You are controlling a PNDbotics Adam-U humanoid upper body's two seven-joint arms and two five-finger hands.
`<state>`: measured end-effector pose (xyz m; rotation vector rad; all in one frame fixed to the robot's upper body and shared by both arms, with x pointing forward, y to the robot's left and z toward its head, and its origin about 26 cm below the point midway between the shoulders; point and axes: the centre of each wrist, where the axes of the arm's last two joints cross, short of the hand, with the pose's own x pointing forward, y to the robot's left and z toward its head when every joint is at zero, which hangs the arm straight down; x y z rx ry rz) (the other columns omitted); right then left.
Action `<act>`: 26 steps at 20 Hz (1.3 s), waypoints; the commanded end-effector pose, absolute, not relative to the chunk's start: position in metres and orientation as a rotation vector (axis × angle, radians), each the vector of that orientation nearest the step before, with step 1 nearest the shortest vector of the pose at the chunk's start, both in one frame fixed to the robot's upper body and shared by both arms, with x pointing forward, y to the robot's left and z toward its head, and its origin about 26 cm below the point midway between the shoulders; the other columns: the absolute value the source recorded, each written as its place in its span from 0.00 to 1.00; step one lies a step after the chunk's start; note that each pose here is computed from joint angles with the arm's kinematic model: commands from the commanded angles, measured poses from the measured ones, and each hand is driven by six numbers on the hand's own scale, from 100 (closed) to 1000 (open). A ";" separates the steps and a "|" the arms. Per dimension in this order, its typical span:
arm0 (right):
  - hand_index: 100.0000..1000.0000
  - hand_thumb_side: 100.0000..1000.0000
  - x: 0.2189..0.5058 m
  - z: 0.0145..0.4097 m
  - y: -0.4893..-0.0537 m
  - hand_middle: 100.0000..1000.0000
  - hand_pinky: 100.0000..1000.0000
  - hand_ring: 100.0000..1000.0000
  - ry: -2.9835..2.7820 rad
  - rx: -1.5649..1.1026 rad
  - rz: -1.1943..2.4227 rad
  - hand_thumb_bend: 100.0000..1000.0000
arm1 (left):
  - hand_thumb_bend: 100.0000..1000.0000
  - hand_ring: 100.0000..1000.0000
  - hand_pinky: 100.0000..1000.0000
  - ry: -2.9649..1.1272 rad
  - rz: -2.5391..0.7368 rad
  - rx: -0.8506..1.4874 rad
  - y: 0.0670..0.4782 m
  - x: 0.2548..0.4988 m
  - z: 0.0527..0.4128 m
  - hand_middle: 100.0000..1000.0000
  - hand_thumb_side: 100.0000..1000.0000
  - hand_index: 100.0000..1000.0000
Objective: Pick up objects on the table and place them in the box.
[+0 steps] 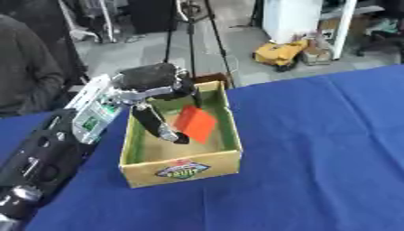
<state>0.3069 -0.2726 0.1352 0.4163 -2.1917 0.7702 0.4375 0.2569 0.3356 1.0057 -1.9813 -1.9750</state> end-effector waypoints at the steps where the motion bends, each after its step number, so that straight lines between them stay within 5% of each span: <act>1: 0.80 0.61 0.307 0.140 -0.273 0.49 0.81 0.71 -2.201 0.406 0.792 0.00 | 0.38 0.15 0.29 -1.955 -1.991 1.083 0.260 0.436 0.342 0.04 0.19 0.23; 19: 0.80 0.63 0.308 0.139 -0.271 0.48 0.82 0.71 -2.198 0.401 0.797 0.00 | 0.59 0.25 0.40 -1.744 -2.086 1.335 0.277 0.442 0.333 0.21 0.32 0.34; 22: 0.80 0.63 0.308 0.139 -0.271 0.48 0.82 0.71 -2.198 0.400 0.796 0.00 | 0.67 0.37 0.47 -1.697 -2.113 1.365 0.281 0.442 0.332 0.35 0.41 0.47; 26: 0.80 0.63 0.308 0.139 -0.271 0.48 0.82 0.71 -2.197 0.399 0.796 0.00 | 0.74 0.46 0.54 -1.623 -2.144 1.408 0.286 0.442 0.331 0.42 0.52 0.56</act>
